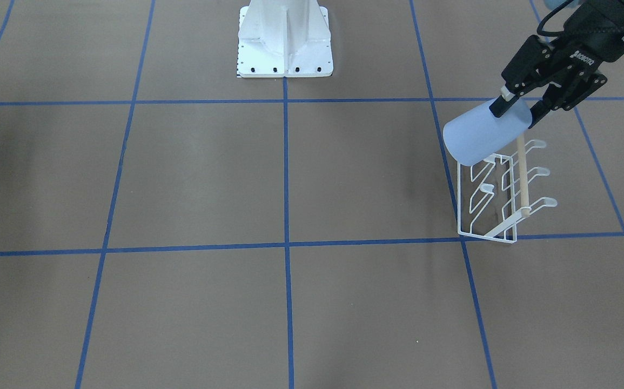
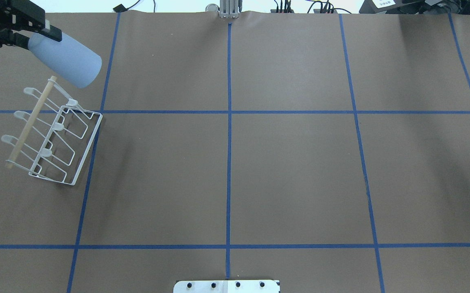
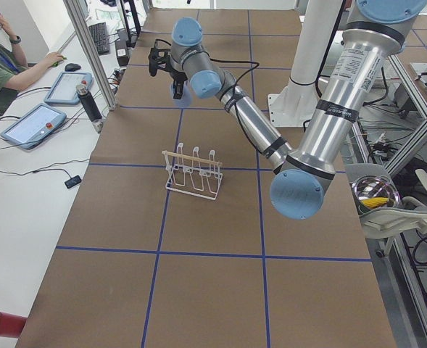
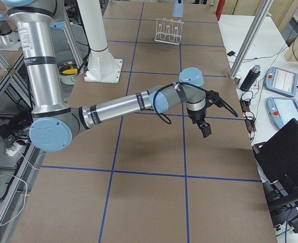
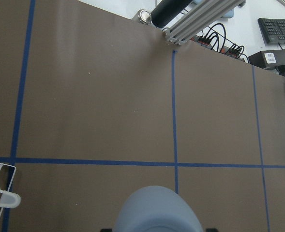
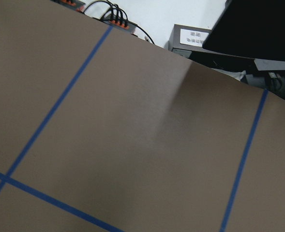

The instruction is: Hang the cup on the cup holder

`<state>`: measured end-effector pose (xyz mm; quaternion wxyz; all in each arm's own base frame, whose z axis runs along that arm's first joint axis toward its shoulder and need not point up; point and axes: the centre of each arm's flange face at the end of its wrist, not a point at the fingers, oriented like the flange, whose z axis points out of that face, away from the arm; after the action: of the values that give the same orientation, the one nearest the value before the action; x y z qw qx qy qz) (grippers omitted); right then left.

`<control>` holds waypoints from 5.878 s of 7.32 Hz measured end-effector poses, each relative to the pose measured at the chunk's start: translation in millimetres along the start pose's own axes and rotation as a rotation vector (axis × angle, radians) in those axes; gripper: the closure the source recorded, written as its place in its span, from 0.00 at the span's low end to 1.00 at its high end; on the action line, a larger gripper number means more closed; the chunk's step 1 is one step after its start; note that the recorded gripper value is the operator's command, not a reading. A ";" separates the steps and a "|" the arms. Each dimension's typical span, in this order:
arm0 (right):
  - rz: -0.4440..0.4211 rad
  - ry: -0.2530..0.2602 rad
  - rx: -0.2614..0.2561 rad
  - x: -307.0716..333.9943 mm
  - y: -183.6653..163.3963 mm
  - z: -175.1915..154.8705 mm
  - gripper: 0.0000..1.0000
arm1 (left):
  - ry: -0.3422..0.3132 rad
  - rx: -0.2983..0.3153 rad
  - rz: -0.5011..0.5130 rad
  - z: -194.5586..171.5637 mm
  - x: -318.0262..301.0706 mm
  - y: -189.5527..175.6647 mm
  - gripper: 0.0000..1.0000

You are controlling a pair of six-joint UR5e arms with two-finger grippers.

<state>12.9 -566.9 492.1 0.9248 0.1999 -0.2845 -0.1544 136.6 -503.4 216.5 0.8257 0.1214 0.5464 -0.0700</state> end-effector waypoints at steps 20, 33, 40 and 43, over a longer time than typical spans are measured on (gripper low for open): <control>0.110 -0.121 -0.186 4.1 52.5 21.3 0.00 | -0.461 -0.121 0.154 147.3 -46.4 5.0 0.02; 0.267 -0.136 -0.247 44.1 127.7 31.3 0.00 | -0.443 -0.253 0.088 -21.8 -392.4 -31.9 0.02; 0.314 -0.137 -0.260 55.8 149.3 33.7 0.00 | -0.455 -0.280 -0.024 -34.0 -474.0 9.3 0.02; 0.315 -0.135 -0.252 56.9 148.2 30.0 0.00 | -0.456 -0.284 -0.027 -32.5 -476.3 9.7 0.02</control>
<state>65.6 -468.8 609.1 0.9341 0.0250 -0.3518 -0.0554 -76.9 -493.2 643.4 0.9352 -0.0217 0.3521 -0.0293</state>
